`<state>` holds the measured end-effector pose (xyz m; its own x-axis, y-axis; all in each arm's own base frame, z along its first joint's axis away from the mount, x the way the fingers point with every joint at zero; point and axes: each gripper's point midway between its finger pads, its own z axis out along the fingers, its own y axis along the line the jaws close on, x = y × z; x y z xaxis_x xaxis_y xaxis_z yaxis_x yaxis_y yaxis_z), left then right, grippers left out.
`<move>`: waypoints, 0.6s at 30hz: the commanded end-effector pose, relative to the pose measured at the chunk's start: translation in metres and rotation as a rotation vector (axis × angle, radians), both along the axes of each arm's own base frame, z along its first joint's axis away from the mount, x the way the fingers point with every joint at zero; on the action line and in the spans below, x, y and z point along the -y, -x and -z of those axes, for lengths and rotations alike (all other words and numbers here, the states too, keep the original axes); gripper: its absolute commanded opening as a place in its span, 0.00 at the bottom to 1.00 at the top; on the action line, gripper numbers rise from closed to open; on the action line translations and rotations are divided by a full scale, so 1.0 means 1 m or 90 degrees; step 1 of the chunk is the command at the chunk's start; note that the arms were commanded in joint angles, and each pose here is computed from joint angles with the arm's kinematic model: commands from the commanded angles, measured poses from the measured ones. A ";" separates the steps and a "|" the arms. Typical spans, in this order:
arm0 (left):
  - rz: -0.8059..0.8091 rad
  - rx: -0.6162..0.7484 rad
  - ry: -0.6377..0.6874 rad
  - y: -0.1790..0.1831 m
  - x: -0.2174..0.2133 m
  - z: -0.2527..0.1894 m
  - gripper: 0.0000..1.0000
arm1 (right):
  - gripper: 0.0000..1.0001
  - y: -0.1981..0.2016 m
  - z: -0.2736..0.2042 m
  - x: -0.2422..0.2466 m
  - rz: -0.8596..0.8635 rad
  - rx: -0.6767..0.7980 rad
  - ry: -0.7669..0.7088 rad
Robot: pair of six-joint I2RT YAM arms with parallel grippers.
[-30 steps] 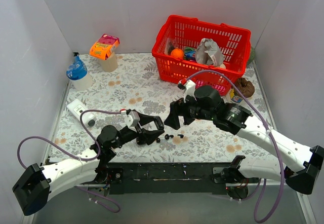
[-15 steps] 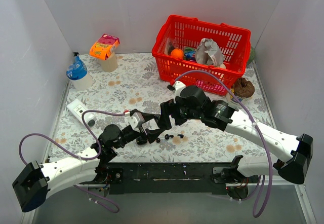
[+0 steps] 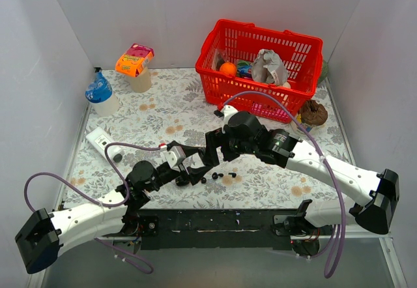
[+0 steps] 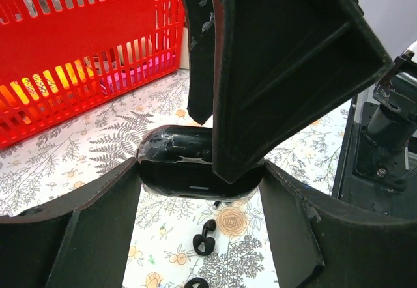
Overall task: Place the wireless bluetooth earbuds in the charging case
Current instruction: Open the charging case.
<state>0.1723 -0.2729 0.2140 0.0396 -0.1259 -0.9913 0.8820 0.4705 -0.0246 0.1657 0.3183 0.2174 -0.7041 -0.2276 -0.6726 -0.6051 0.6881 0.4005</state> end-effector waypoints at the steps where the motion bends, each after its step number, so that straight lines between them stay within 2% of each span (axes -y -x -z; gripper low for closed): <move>1: -0.012 0.037 0.025 -0.001 -0.003 -0.026 0.00 | 0.88 -0.007 -0.003 0.007 0.031 0.018 0.004; 18: -0.025 0.023 0.020 -0.004 -0.004 -0.020 0.00 | 0.87 -0.012 -0.018 0.019 0.068 0.040 -0.016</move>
<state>0.1743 -0.2691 0.2130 0.0420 -0.1160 -0.9924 0.8699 0.4929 -0.0208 0.1725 0.3070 0.2272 -0.6964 -0.1684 -0.6976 -0.5687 0.7224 0.3934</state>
